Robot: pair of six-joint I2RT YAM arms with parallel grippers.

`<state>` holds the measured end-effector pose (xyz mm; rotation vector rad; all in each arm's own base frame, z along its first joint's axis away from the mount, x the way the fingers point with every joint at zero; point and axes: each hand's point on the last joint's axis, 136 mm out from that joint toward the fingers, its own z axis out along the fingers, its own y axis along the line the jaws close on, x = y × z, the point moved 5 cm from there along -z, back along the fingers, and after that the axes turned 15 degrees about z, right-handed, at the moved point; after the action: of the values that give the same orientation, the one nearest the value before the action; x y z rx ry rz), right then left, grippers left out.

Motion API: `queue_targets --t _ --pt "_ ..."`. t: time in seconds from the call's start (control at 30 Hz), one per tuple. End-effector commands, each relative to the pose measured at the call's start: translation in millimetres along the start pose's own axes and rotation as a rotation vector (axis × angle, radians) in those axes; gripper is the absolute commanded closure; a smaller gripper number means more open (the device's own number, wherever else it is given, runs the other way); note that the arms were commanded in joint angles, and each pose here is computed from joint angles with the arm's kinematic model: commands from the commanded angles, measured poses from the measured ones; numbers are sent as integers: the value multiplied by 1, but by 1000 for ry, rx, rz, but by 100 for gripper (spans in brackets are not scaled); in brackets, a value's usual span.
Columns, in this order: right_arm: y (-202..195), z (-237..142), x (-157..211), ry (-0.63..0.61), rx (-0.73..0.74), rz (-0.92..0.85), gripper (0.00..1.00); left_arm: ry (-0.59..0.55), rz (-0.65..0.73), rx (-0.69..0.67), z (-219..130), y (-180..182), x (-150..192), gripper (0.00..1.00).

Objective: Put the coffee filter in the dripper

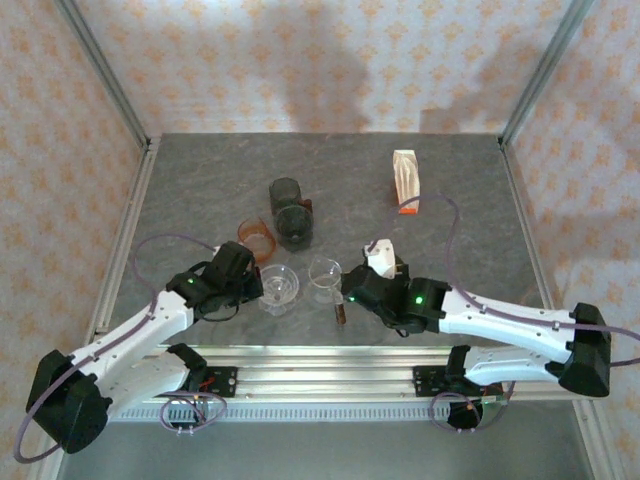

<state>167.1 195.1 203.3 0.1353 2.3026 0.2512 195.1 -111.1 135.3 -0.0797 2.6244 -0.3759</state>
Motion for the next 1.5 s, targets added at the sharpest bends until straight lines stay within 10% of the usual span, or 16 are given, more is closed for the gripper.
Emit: queue_targets --t 0.0,0.33,0.73,1.47 --pt "-17 -2 -8 -66 63 33 7 -57 32 -34 -25 0 -13 100" --pt "-38 -12 -19 -155 103 95 7 -222 71 107 -92 -34 -60 100" --pt "-52 -16 -20 -167 125 118 7 -215 152 403 -86 -126 -78 100" --pt "-57 -20 -20 -166 132 121 7 -118 127 326 -57 -128 -72 100"
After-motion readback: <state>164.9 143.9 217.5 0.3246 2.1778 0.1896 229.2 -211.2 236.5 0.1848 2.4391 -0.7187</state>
